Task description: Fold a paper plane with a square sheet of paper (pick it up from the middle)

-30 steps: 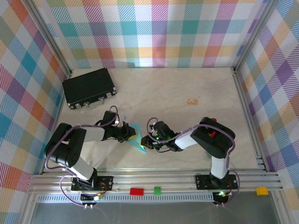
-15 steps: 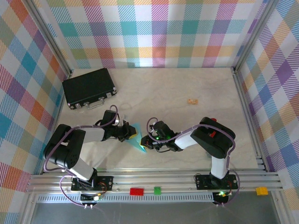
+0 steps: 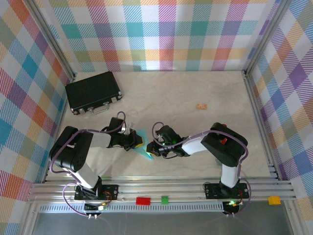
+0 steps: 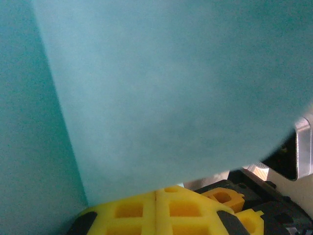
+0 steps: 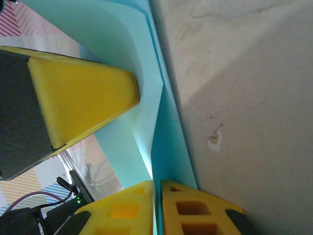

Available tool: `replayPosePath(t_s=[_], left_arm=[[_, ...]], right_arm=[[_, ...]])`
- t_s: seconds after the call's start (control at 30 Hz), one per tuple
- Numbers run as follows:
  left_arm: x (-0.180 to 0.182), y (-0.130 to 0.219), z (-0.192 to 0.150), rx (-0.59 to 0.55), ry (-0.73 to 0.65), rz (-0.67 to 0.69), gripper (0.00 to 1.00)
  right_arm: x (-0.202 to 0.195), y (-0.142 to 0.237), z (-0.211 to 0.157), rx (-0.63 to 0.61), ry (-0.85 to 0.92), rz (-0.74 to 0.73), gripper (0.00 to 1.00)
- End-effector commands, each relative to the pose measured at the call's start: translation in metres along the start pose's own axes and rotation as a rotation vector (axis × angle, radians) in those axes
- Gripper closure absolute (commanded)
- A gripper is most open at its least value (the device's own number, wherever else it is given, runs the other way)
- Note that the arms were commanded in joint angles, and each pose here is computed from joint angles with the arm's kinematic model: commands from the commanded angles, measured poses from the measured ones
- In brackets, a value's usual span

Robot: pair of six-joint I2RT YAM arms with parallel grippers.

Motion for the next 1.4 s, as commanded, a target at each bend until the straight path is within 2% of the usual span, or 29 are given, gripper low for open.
replayPosePath(t_s=[0.0, 0.3, 0.5, 0.63, 0.87, 1.17, 1.37], left_arm=[[0.023, -0.002, -0.01, 0.007, 0.05, 0.114, 0.96], [0.024, -0.004, -0.011, 0.009, 0.049, 0.105, 0.96], [0.026, -0.004, -0.01, 0.006, 0.053, 0.106, 0.96], [0.027, -0.004, -0.011, 0.004, 0.054, 0.107, 0.96], [0.028, -0.003, -0.012, 0.007, 0.054, 0.105, 0.96], [0.028, -0.003, -0.012, 0.004, 0.057, 0.1, 0.96], [0.028, -0.003, -0.012, 0.002, 0.056, 0.101, 0.96]], right_arm=[[-0.006, 0.005, -0.018, 0.113, -0.022, -0.083, 0.86], [-0.008, 0.012, -0.027, 0.161, -0.01, -0.11, 0.84], [-0.016, 0.011, -0.03, 0.184, -0.02, -0.159, 0.91], [-0.01, 0.011, -0.03, 0.194, -0.004, -0.136, 0.84], [-0.01, 0.019, -0.033, 0.203, 0.01, -0.166, 0.83], [-0.015, 0.015, -0.038, 0.221, 0.003, -0.183, 0.94], [-0.01, 0.022, -0.038, 0.202, 0.019, -0.189, 0.85]])
Point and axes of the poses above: each hand's point on the last joint's axis, 136 mm out from that joint toward the fingers, its own y axis back along the fingers, its own x axis along the line the jaws close on, z = x × y, the point moved 10 cm from there along y, back along the fingers, and after that the axes turned 11 degrees about y, right-handed, at the moved point
